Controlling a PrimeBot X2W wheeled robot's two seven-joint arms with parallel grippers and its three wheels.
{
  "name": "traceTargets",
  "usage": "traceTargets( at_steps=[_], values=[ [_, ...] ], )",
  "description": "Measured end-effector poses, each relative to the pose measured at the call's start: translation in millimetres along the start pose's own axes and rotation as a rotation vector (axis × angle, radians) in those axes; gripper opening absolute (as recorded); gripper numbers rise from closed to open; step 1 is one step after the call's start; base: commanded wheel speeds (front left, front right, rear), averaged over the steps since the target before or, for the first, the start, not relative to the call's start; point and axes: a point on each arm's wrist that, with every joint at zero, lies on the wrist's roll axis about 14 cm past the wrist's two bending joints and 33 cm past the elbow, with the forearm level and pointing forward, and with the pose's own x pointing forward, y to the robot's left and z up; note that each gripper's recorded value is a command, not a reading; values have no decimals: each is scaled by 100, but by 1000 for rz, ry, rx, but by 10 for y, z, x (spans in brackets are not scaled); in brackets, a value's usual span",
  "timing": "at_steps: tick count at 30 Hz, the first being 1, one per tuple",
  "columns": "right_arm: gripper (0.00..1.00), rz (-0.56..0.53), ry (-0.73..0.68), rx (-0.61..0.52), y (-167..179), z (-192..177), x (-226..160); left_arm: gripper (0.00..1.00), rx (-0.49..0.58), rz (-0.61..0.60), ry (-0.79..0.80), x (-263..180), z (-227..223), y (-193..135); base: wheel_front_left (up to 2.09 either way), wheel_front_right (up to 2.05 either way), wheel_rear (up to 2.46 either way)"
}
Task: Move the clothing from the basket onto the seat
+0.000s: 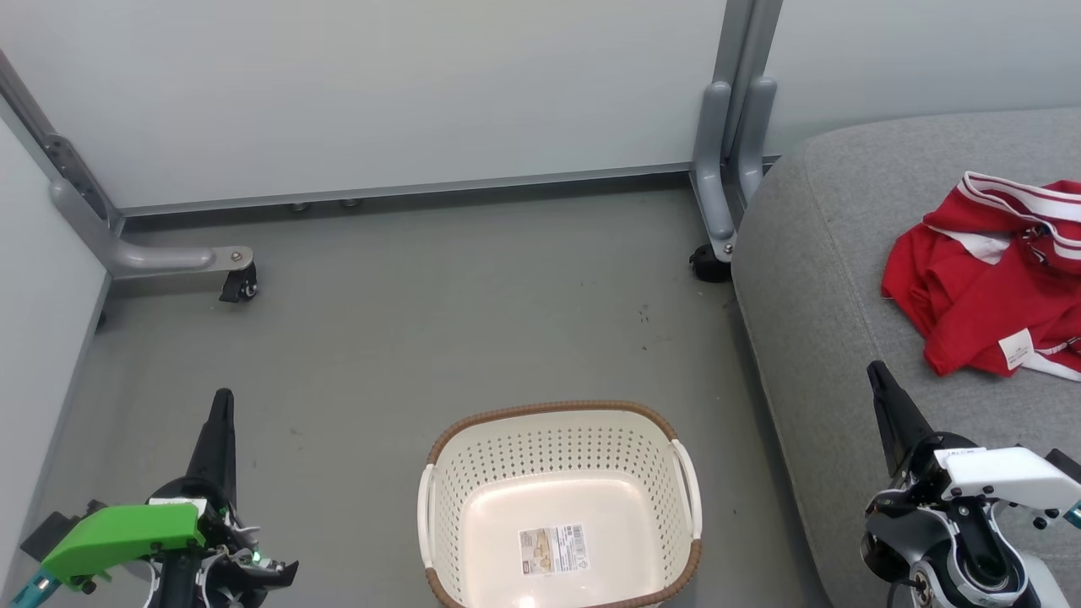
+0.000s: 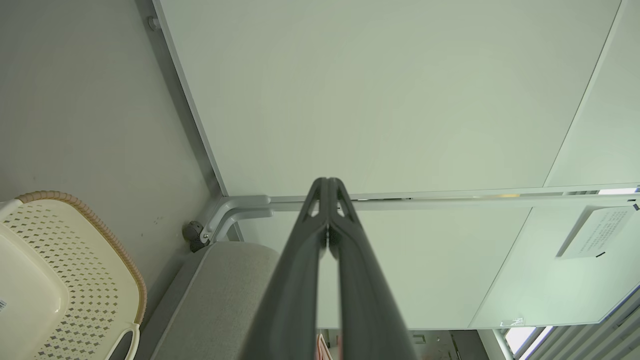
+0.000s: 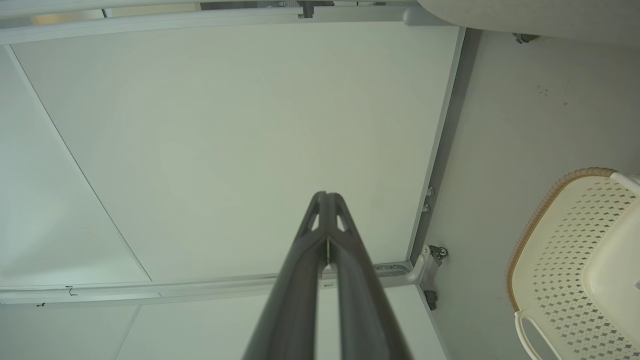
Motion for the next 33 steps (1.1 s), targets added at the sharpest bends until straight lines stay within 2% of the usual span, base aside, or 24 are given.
traceTargets(
  at_steps=[33],
  values=[
    [0,1,-1,1,2,5,2,0,-1,-1,0,0,-2,-1,0,0,0]
  ],
)
